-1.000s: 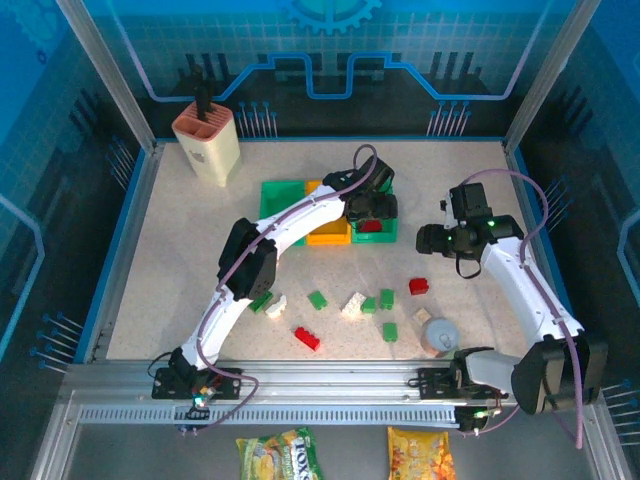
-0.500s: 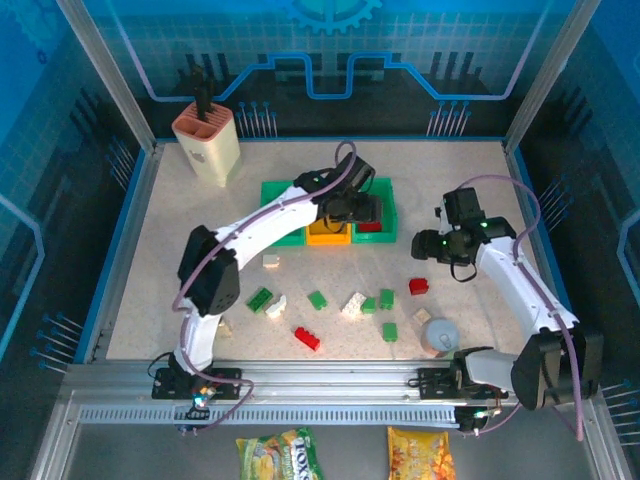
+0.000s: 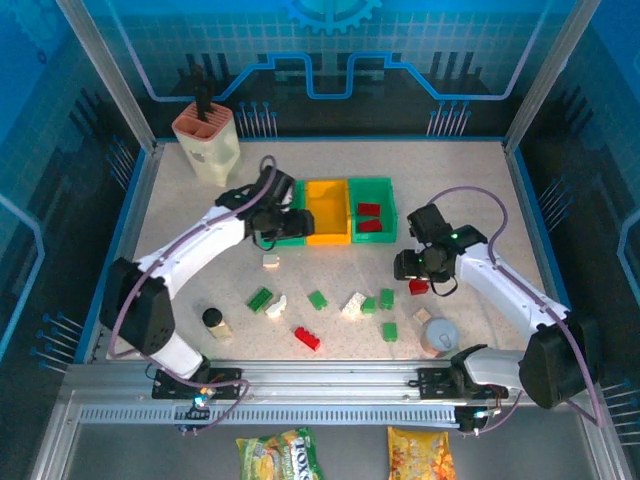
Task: Sort the legos into containers by color
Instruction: Pick up the lego from the bottom-center of the table.
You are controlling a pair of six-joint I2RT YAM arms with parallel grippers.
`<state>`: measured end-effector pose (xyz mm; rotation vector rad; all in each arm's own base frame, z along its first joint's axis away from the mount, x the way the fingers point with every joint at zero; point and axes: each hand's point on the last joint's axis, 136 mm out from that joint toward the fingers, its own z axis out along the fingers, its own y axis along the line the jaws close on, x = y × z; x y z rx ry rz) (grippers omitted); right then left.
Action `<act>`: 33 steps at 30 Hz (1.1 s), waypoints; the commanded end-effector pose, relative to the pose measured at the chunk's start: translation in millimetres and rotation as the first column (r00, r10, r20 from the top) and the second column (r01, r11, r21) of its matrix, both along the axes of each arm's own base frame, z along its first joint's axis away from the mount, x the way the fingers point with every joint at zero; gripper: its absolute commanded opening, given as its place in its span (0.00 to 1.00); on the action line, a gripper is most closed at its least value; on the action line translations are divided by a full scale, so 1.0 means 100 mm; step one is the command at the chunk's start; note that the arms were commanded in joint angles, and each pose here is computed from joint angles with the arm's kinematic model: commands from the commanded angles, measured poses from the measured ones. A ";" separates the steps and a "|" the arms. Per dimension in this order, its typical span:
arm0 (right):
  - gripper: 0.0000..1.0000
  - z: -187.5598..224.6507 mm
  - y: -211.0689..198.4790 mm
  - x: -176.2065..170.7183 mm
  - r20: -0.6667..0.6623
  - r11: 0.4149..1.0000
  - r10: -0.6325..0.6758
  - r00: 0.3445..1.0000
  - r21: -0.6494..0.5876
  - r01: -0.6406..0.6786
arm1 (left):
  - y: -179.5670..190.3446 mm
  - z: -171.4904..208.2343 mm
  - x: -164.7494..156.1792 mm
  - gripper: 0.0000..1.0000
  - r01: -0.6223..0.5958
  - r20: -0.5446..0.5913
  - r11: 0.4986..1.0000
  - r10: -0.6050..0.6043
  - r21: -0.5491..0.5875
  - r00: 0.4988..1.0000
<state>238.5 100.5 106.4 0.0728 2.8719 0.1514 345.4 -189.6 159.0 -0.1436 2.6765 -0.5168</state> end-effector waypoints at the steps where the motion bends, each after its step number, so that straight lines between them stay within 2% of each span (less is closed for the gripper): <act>1: 0.62 -0.07 0.03 -0.11 -0.043 0.998 -0.050 0.998 -0.040 0.048 | 0.27 0.11 -0.15 0.69 0.034 0.013 0.999 -0.034 0.001 0.999; 7: 0.59 -0.18 0.17 -0.15 -0.061 0.998 -0.048 0.997 -0.045 0.046 | 0.83 0.05 -0.21 0.69 -0.034 0.007 0.999 0.034 0.039 0.999; 12: 0.58 -0.33 0.30 -0.19 -0.091 0.998 -0.047 0.995 -0.056 0.042 | 1.12 -0.07 -0.13 0.69 -0.095 0.041 0.993 0.093 0.068 0.995; 21: 0.54 -0.56 0.52 -0.21 -0.099 0.997 -0.058 0.993 -0.064 0.051 | 1.23 0.02 -0.15 0.70 -0.100 0.057 0.991 0.095 0.090 0.994; 28: 0.48 -0.80 0.48 -0.27 -0.127 0.994 -0.080 0.989 -0.091 0.068 | 1.28 -0.02 -0.31 0.71 -0.094 0.041 0.988 0.090 0.120 0.995; 33: 0.42 -0.86 0.47 -0.29 -0.130 0.993 -0.083 0.988 -0.096 0.070 | 1.31 -0.01 -0.34 0.71 -0.078 0.076 0.987 0.068 0.139 0.995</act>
